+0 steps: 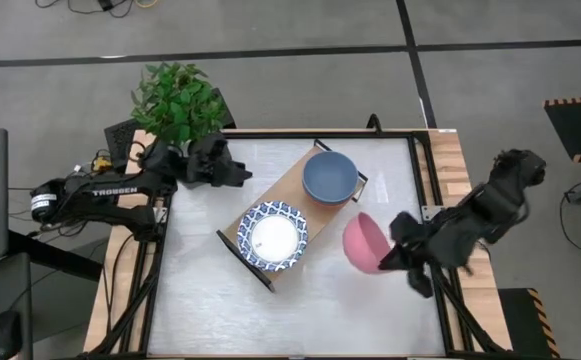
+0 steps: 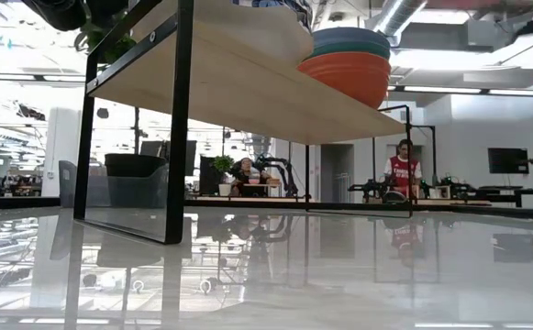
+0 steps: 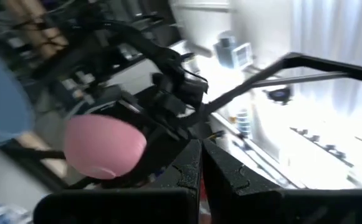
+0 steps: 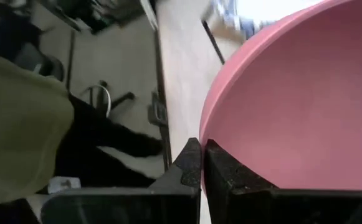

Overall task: Place and stack bowls onto a shelf
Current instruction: Stack the pink bowl on top of the light blue bowl on the shelf

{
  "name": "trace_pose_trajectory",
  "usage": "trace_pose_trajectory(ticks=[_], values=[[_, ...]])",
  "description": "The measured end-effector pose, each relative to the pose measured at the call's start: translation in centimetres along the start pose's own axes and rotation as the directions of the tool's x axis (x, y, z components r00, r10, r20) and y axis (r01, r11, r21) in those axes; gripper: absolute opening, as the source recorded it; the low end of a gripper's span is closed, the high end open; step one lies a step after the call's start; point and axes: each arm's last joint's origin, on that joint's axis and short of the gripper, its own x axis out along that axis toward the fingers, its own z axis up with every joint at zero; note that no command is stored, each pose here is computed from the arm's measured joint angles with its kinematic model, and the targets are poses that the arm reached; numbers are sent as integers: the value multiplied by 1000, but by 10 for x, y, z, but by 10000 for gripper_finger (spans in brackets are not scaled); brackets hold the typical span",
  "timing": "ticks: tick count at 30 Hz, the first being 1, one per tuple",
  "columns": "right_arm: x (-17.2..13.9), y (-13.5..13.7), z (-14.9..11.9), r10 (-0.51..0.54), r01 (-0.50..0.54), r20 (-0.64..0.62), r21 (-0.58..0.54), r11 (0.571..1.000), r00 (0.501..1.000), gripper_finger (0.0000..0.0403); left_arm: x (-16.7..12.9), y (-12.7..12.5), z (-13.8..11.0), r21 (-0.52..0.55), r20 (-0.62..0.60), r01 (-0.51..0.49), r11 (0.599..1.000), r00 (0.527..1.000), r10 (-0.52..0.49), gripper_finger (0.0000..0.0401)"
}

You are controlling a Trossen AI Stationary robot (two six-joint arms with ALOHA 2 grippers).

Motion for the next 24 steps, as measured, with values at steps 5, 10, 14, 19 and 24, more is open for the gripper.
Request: trace_pose_trajectory(ticks=[5, 10, 14, 19, 24], values=[[-37, 0, 28, 18, 9, 176, -156, 988, 984, 23, 5, -10, -7, 13, 5, 89, 996, 996, -89, 0], [-57, -7, 53, -8, 113, 295, -341, 933, 955, 23, 10, -16, -18, 15, -5, 134, 991, 991, -134, 0], [-64, -20, 67, -61, 214, 352, -416, 884, 934, 25, 14, -20, -25, 23, 7, 160, 987, 987, -160, 0], [-63, -39, 75, -176, 338, 341, -505, 794, 924, 25, 16, -28, -34, 32, 46, 186, 982, 981, -187, 0], [-48, -58, 84, -276, 363, 236, -579, 730, 932, 23, 14, -42, -39, 68, 105, 214, 975, 970, -220, 0]])
